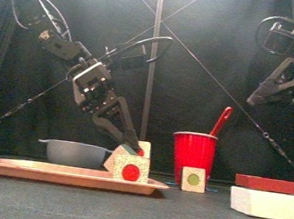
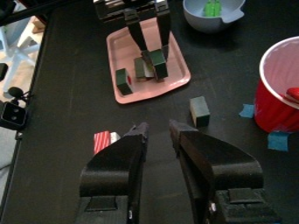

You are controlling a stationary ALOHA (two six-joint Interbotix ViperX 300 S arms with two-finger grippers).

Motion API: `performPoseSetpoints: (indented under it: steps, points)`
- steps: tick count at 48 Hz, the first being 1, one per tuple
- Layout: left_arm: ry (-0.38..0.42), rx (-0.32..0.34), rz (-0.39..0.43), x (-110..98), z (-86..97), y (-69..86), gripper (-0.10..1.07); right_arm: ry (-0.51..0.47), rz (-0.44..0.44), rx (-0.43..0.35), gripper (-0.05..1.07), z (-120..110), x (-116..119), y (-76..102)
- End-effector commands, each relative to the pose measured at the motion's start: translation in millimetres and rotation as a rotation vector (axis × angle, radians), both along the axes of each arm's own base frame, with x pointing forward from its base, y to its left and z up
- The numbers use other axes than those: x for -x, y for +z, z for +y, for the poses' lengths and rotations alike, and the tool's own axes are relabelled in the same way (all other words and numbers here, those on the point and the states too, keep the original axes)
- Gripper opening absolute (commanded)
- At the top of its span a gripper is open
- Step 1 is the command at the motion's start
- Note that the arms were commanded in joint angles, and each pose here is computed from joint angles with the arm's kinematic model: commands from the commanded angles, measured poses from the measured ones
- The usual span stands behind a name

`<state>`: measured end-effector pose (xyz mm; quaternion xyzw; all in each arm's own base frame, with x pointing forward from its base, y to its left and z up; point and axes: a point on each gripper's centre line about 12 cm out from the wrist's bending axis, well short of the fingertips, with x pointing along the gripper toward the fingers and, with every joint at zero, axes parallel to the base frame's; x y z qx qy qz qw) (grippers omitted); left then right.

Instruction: Place green sushi piece right of plate

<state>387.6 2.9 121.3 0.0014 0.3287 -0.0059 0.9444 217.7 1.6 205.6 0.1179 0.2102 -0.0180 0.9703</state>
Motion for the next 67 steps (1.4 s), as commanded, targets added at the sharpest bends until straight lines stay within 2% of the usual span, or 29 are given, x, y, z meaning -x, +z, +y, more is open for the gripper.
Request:
performPoseSetpoints:
  steps: [1, 10, 29, 46, 50, 67]
  points:
    - [-0.007, 0.002, -0.103, -11, -2.2, 28.4, 0.54, 0.001, -0.013, -0.001, 0.69, 0, -2, 3.3]
    - [-0.007, 0.004, -0.171, -14, -0.4, 41.2, 0.54, 0.001, -0.013, -0.001, 0.69, 0, -2, 3.3]
    - [-0.013, 0.008, -0.264, -32, -0.6, 52.5, 0.54, 0.000, -0.013, -0.003, 0.69, 0, -2, 3.3]
    - [-0.019, 0.001, -0.227, -67, 0.4, 23.4, 0.54, 0.001, -0.012, -0.001, 0.69, 0, -2, 2.7]
    - [-0.025, -0.004, -0.227, -74, 0.2, 20.6, 0.54, 0.001, -0.009, -0.001, 0.69, 0, -1, 1.8]
    - [-0.022, -0.004, -0.192, -83, 0.7, 6.0, 0.54, 0.000, -0.009, -0.003, 0.69, 0, -1, 1.8]
